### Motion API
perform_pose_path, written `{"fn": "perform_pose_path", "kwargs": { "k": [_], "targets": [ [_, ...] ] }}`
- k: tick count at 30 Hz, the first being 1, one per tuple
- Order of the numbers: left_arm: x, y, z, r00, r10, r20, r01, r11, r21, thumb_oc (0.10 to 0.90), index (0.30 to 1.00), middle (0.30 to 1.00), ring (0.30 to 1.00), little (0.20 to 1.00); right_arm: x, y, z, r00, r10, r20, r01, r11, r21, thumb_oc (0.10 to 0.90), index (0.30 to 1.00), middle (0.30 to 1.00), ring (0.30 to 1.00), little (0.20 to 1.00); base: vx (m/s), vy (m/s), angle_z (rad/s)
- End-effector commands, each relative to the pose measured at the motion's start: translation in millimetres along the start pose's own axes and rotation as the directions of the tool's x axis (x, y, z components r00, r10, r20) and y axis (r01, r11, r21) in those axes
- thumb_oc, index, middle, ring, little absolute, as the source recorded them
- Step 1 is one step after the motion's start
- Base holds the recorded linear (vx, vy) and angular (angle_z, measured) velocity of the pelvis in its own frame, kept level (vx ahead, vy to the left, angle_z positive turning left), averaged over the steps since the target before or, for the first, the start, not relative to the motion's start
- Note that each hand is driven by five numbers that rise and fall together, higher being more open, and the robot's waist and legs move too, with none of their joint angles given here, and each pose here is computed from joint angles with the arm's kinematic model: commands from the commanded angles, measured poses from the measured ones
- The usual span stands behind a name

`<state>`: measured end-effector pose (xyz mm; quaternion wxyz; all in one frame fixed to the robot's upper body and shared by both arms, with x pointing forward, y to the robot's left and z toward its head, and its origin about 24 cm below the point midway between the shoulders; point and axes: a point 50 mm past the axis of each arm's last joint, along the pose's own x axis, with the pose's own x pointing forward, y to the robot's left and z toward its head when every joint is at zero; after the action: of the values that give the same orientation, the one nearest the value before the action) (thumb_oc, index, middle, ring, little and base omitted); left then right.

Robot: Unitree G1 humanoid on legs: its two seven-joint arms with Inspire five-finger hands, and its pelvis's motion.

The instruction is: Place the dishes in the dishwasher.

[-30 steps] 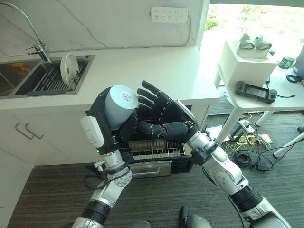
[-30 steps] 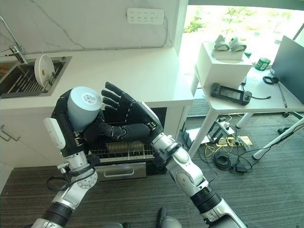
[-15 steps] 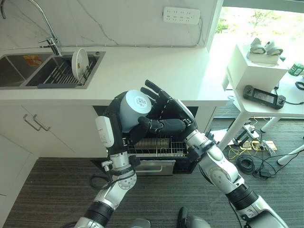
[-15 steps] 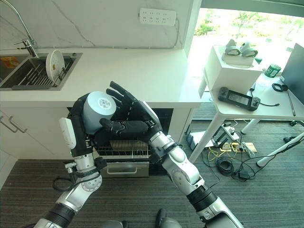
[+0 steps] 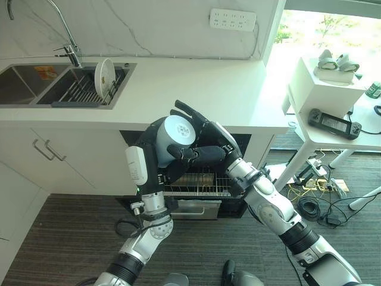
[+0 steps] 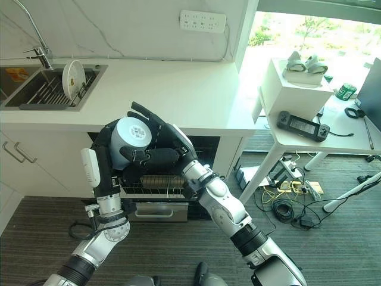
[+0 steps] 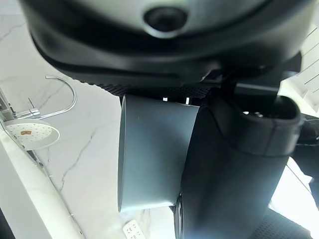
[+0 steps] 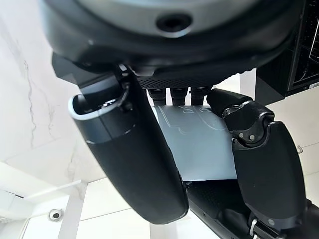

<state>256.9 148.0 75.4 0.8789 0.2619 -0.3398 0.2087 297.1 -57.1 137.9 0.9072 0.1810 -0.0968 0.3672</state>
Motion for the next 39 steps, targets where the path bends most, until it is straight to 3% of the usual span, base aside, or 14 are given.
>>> {"fn": "perform_pose_path", "kwargs": {
  "k": [1, 18, 19, 21, 39],
  "targets": [
    [42, -6, 38, 0.968, 0.071, 0.241, -0.038, 0.989, -0.141, 0.4, 0.3, 0.3, 0.3, 0.3, 35, 38, 44, 0.962, 0.206, 0.18, -0.197, 0.978, -0.068, 0.8, 0.9, 0.9, 0.9, 0.9, -0.01, -0.034, 0.02],
    [49, -11, 41, 0.958, 0.043, 0.283, -0.007, 0.992, -0.127, 0.4, 0.3, 0.3, 0.3, 0.3, 42, 43, 29, 0.959, 0.28, 0.045, -0.271, 0.952, -0.143, 0.8, 0.9, 0.9, 0.9, 0.9, 0.0, -0.013, 0.01],
    [49, -12, 42, 0.956, 0.042, 0.29, -0.005, 0.992, -0.128, 0.4, 0.3, 0.3, 0.3, 0.3, 43, 43, 29, 0.958, 0.282, 0.045, -0.272, 0.949, -0.158, 0.573, 0.559, 0.559, 0.559, 0.559, 0.0, 0.0, 0.0],
    [50, -12, 43, 0.954, 0.041, 0.296, -0.003, 0.992, -0.129, 0.4, 0.3, 0.3, 0.3, 0.3, 44, 43, 30, 0.958, 0.282, 0.046, -0.269, 0.945, -0.189, 0.4, 0.3, 0.3, 0.3, 0.3, 0.0, 0.0, 0.0],
    [57, -15, 54, 0.939, 0.037, 0.341, 0.014, 0.989, -0.146, 0.4, 0.3, 0.3, 0.3, 0.3, 46, 45, 39, 0.954, 0.276, 0.12, -0.24, 0.938, -0.25, 0.4, 0.3, 0.3, 0.3, 0.3, 0.0, 0.0, 0.0]
  ]
}}
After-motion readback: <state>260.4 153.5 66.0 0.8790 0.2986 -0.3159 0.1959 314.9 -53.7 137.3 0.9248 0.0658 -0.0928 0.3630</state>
